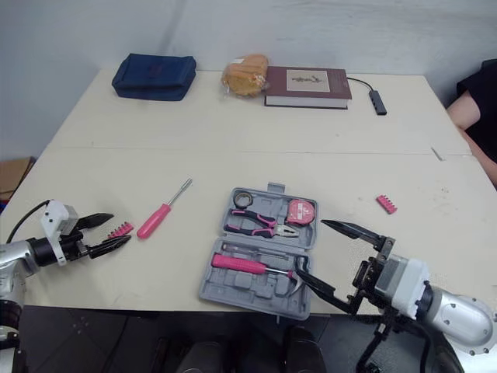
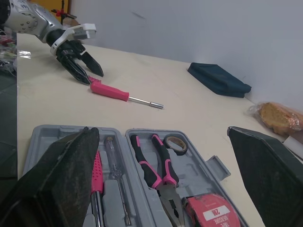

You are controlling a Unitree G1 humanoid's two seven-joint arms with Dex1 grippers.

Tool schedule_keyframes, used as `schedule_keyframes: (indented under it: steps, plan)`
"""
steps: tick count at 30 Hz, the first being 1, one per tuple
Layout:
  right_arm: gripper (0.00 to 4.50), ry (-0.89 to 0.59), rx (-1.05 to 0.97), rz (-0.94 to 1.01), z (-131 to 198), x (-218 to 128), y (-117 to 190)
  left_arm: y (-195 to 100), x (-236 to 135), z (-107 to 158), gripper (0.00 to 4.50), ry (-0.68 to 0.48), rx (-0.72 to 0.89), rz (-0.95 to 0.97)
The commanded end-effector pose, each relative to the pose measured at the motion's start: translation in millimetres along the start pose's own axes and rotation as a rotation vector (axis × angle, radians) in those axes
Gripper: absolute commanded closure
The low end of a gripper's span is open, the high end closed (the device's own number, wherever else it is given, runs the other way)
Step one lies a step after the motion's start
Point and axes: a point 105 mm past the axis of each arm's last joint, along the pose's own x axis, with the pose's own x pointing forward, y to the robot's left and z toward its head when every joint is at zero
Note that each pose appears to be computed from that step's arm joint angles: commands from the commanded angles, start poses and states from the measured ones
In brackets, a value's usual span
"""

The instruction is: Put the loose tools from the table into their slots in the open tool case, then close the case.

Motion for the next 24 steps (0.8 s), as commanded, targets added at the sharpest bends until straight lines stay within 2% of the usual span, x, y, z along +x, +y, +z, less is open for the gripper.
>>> schedule_keyframes:
  steps: [1,9,10,11,13,18,22,24]
  plan:
    - [0.0,-0.01,-0.029,0.018,7.5,2.1,0.9,-6.6,-4.9,-14.7,0.04,0.043,-0.016,-0.016]
    - [0.0,0.008,-0.028,0.012,4.6,-0.3,0.3,-13.1,-5.4,-31.8,0.04,0.059,-0.041,-0.001]
    - [0.0,0.008,-0.029,0.012,4.4,-0.3,0.0,-13.7,-4.7,-32.7,0.56,0.061,-0.042,-0.001]
    - [0.0,0.01,-0.031,0.013,4.4,-0.6,-0.2,-15.0,-4.2,-33.8,0.81,0.064,-0.042,-0.006]
    - [0.0,0.013,-0.036,0.012,4.3,-1.2,-1.1,-17.8,-5.3,-37.6,1.61,0.076,-0.048,-0.014]
    - [0.0,0.018,-0.039,0.006,2.7,-2.0,-0.9,-21.0,-10.0,-42.8,3.81,0.086,-0.057,-0.016]
    - [0.0,0.018,-0.036,0.002,1.4,-1.3,-0.3,-16.2,-9.6,-31.4,3.82,0.027,-0.045,0.007]
    - [0.0,0.021,-0.034,0.002,0.0,-1.7,0.4,-8.9,-8.5,-7.4,3.82,-0.075,-0.004,0.036]
